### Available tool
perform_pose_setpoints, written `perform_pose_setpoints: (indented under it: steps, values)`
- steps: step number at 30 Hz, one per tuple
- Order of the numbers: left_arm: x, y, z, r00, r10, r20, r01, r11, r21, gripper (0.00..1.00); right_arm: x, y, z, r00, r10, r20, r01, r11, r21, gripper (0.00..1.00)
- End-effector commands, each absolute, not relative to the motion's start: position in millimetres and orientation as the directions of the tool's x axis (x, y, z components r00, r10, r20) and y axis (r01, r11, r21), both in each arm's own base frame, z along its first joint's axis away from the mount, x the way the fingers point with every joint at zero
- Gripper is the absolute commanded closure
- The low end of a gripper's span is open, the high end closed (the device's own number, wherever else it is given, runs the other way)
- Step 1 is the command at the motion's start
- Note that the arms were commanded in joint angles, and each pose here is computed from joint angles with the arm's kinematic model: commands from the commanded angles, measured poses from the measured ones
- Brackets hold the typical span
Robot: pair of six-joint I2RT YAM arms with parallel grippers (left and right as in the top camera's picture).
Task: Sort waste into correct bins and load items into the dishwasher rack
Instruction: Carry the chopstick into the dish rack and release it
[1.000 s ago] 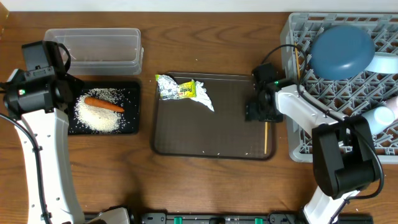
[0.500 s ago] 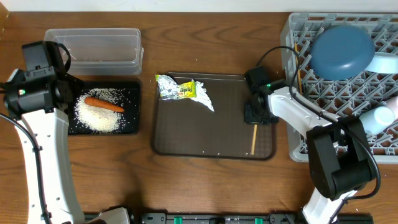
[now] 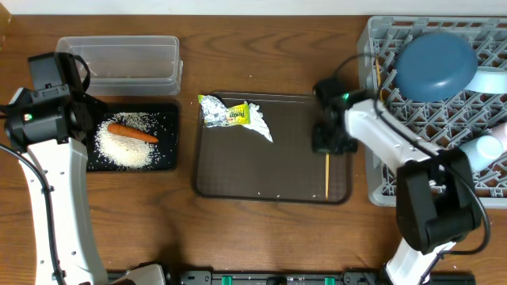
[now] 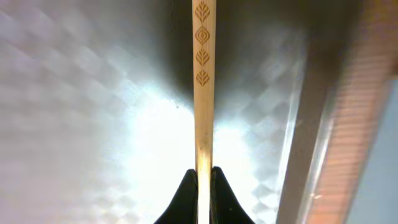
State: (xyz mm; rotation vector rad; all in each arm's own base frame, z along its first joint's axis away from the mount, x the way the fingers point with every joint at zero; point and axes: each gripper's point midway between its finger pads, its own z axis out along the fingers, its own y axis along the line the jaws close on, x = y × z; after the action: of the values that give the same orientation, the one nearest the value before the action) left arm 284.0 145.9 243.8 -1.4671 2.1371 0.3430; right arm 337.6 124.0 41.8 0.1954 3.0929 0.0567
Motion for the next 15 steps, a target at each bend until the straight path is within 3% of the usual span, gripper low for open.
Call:
perform_pose_setpoints:
  steps: [1,5,8,15]
  values:
    - [282.4,149.9,247.4,-0.273,-0.778,-0.566,-0.925,0.374,-0.069,0.00,382.6,113.5,122.6,-0.964,0.136,-0.229,0.111,0.987,0.119,0.99]
    - [282.4,149.9,247.4,-0.273,-0.778,-0.566,-0.925,0.374,-0.069,0.00,416.6,79.4,197.2,-0.896,0.163,-0.414,0.120,0.985,0.127,0.99]
    - [282.4,149.9,247.4,-0.273,-0.778,-0.566,-0.925,0.374,-0.069,0.00,431.3,46.3,227.8,-0.848,0.194,-0.493,0.155,0.981,0.119,0.98]
    - [282.4,149.9,247.4,-0.273,-0.778,-0.566,-0.925,0.374,-0.069,0.00,453.2,-14.6,227.6,-0.825,0.122,-0.551,0.126,0.992,0.031,0.99]
